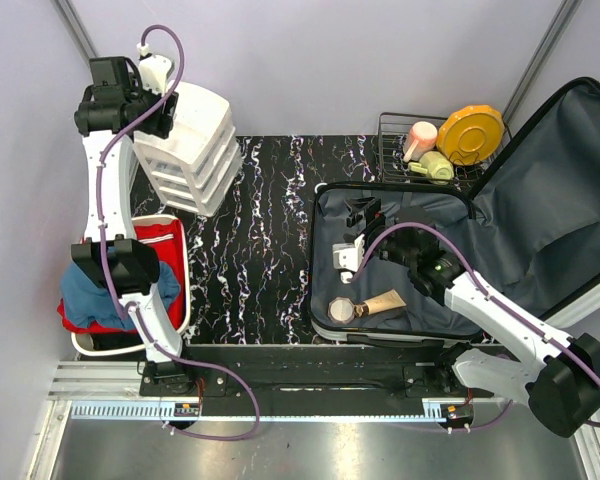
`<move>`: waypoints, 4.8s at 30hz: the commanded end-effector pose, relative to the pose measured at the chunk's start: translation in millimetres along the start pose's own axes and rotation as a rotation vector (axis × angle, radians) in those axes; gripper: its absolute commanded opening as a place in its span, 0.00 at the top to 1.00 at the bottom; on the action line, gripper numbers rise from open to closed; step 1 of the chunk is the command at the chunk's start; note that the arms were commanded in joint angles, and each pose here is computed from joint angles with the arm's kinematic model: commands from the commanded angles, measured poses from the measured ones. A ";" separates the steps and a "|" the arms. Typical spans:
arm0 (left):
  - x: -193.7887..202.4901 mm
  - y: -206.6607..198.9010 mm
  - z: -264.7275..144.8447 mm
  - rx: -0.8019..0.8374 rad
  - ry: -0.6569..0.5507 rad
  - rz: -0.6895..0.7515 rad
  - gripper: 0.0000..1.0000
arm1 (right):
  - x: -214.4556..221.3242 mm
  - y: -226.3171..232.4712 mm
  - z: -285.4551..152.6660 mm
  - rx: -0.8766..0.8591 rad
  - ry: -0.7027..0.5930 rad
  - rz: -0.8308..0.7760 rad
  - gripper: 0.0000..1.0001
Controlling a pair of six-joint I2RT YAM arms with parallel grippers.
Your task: Open, take out, and arrange the luggage
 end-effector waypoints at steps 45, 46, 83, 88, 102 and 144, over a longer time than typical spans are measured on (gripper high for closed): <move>-27.0 -53.2 -55.4 0.176 -0.234 0.061 0.02 | -16.1 69.3 -68.1 -0.626 0.281 0.893 0.05; -24.9 -61.3 -57.1 0.220 -0.243 0.056 0.02 | -18.4 75.7 -70.8 -0.665 0.279 0.911 0.05; -1.8 -122.0 -60.8 0.505 -0.240 -0.067 0.02 | 26.0 88.8 -17.7 -0.628 0.247 1.006 0.75; -4.2 -149.9 -71.4 0.620 -0.357 0.179 0.04 | 41.0 26.4 -5.0 -0.444 0.253 1.278 0.75; 51.3 -350.0 -82.8 0.805 -0.863 1.444 0.14 | 73.3 10.0 34.5 -0.172 0.471 2.089 0.77; 28.0 -460.4 -60.8 0.522 -0.975 1.623 1.00 | 78.5 -20.5 28.7 -0.021 0.350 2.378 0.35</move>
Point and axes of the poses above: each gripper's point midway between its finger pads, its own z axis out along the fingers, its own y axis along the line the jaws close on, x = y × z, the point moved 6 cm from there along -z, back along the fingers, and after that the axes turned 3 degrees about z, right-handed, at the moved point
